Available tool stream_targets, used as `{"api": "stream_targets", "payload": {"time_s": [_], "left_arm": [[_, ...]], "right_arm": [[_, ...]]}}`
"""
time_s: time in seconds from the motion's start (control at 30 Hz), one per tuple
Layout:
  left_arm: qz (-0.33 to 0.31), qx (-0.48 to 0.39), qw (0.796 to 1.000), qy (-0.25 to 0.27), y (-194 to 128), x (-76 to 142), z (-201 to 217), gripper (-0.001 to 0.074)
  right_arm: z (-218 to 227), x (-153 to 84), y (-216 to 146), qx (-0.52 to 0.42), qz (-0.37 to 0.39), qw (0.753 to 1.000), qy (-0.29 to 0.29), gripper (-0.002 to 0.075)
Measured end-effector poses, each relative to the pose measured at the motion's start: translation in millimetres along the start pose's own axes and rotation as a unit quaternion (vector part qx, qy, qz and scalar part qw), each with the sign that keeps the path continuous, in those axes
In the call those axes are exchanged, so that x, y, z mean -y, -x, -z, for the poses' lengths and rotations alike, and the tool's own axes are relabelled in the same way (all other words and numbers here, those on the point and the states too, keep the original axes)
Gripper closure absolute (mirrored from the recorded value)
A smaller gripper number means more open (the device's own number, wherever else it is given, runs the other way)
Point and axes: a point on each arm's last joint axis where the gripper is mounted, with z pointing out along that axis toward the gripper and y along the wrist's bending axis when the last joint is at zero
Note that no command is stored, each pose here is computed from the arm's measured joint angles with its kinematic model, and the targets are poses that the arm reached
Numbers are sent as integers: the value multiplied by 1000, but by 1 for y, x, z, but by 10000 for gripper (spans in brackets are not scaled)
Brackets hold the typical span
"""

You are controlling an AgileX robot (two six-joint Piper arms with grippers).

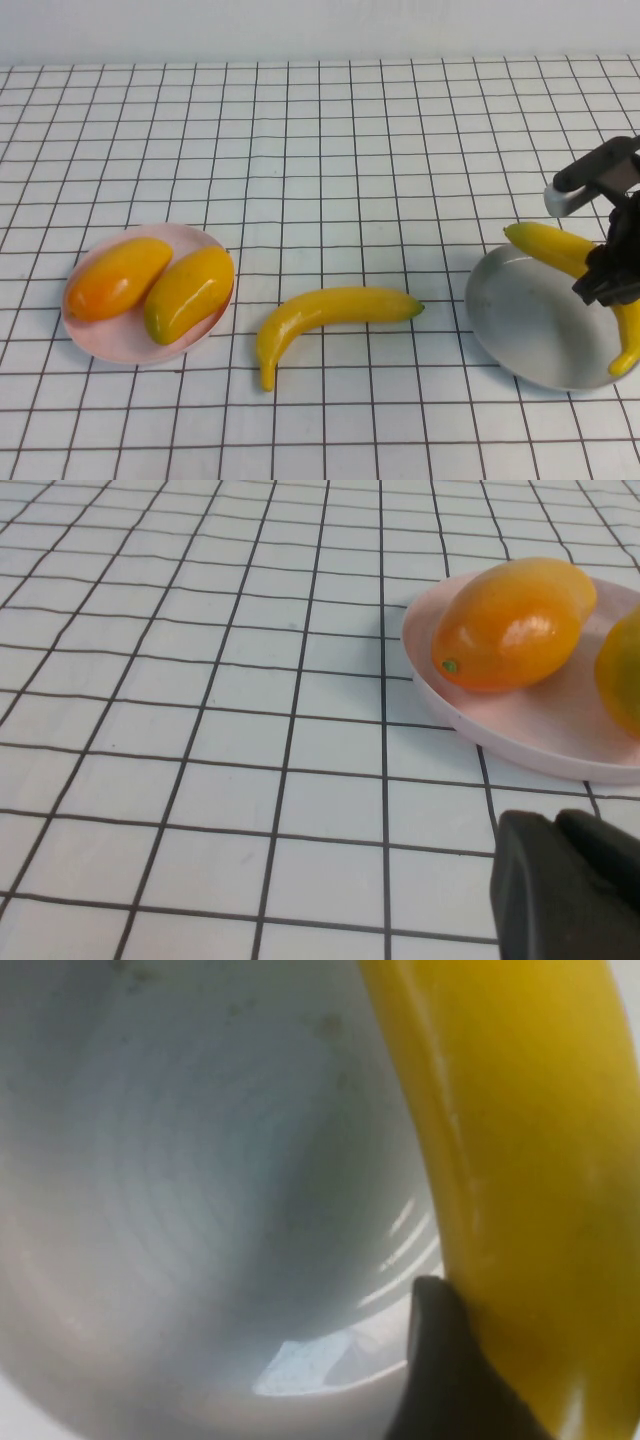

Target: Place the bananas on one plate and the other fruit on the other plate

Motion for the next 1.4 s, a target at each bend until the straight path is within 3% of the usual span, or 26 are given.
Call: {"api": "stream_targets", "payload": {"time_s": [0.23,0.4,0.47,0.67,0.8,0.97,1.07,1.17,1.4], "left_arm": [[0,0,1000,0,0,0,0,736],[0,0,1000,0,0,0,0,736],[0,0,1000,0,0,0,0,736],[0,0,1000,0,0,0,0,736],[0,0,1000,0,0,0,0,736],[0,0,1000,0,0,0,0,736],[0,0,1000,0,0,0,0,736],[0,0,1000,0,0,0,0,736],[0,0,1000,0,0,0,0,736]], "right_arm": [[-35,-2,2,-43,-3,999,4,401],[-36,-1,3,-47,-3,999,3,201],[-31,1,7,-47,-4,999,1,165],[7,5,37,-14,-6,1000,21,228],[33,-21,61,33,59,995,76,315],[42,-80,78,84,235,960,126,354],[35,-110,86,105,328,930,126,344],[25,-132,94,130,371,912,119,305],[-10,-155,102,130,431,885,117,246]]}}
